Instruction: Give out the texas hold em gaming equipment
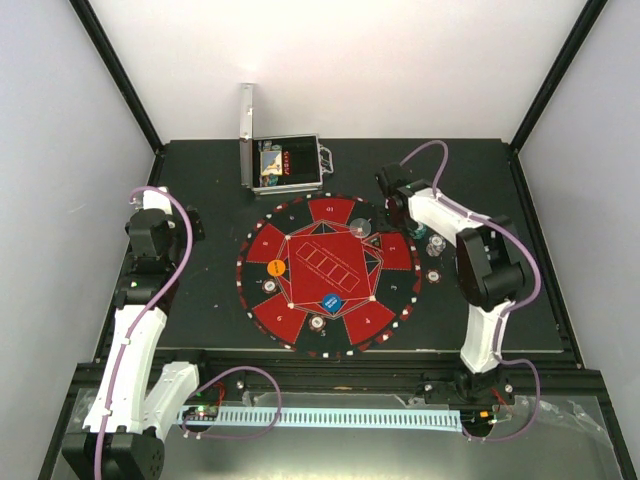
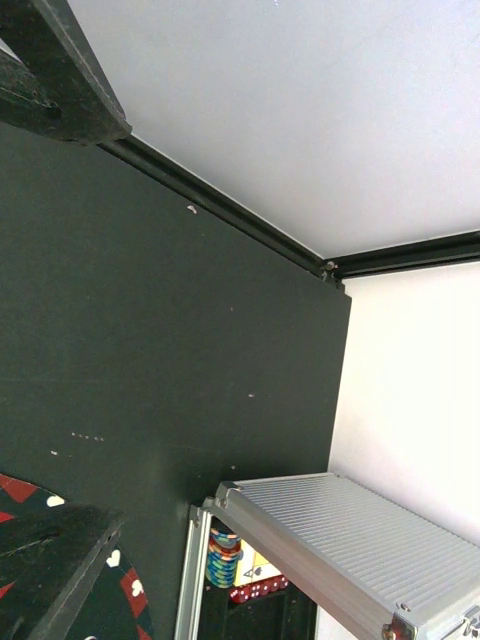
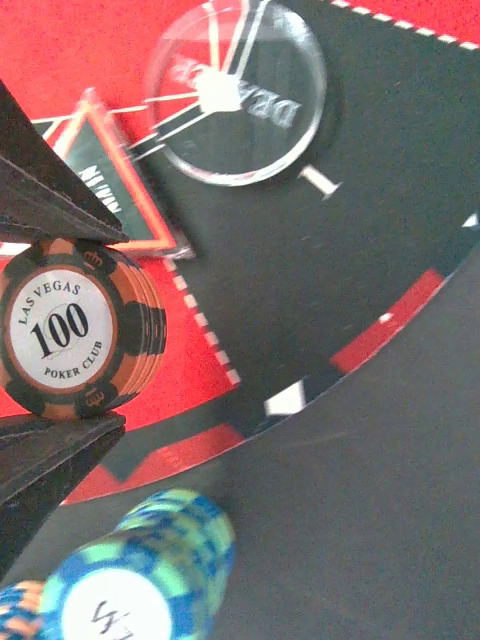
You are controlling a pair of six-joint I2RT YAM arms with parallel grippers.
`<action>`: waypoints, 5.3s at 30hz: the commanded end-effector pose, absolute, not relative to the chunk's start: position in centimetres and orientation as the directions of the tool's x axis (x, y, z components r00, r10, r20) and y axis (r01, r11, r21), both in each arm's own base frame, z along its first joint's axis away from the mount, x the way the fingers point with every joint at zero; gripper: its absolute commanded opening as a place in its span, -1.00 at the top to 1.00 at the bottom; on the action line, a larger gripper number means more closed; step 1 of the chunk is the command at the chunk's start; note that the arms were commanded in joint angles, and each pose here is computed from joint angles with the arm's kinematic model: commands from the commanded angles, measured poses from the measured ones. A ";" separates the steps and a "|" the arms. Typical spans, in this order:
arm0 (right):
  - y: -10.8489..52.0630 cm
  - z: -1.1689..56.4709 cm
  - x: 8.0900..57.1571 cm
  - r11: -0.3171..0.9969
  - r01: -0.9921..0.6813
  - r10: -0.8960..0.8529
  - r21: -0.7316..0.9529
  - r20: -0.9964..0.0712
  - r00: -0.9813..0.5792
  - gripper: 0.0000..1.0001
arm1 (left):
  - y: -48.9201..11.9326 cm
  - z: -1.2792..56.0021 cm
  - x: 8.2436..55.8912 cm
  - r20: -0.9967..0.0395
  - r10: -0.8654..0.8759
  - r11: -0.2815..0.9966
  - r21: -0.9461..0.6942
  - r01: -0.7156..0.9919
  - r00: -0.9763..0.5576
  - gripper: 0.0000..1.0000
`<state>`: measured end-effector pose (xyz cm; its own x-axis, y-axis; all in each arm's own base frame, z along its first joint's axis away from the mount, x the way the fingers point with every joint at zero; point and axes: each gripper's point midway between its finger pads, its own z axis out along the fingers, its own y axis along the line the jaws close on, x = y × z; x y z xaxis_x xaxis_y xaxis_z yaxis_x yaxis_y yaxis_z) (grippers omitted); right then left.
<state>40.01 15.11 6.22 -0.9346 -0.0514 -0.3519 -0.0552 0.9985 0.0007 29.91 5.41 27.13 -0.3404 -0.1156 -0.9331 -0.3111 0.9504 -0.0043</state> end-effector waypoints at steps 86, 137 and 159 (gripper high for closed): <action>2.4 4.7 37.4 0.981 0.164 0.127 -0.101 -0.304 -0.944 -0.02 | 4.7 28.7 30.3 -0.947 -0.111 0.958 -0.021 -0.286 -0.301 -0.98; 26.4 6.5 18.0 0.829 -0.558 -0.524 0.036 -0.296 -0.799 0.28 | 4.6 29.1 30.0 -0.951 -0.112 0.960 -0.029 -0.280 -0.288 -0.98; 31.5 2.8 14.2 0.678 -0.735 -0.714 -0.028 -0.263 -0.649 0.26 | 4.4 29.3 29.9 -0.953 -0.112 0.961 -0.032 -0.273 -0.282 -0.98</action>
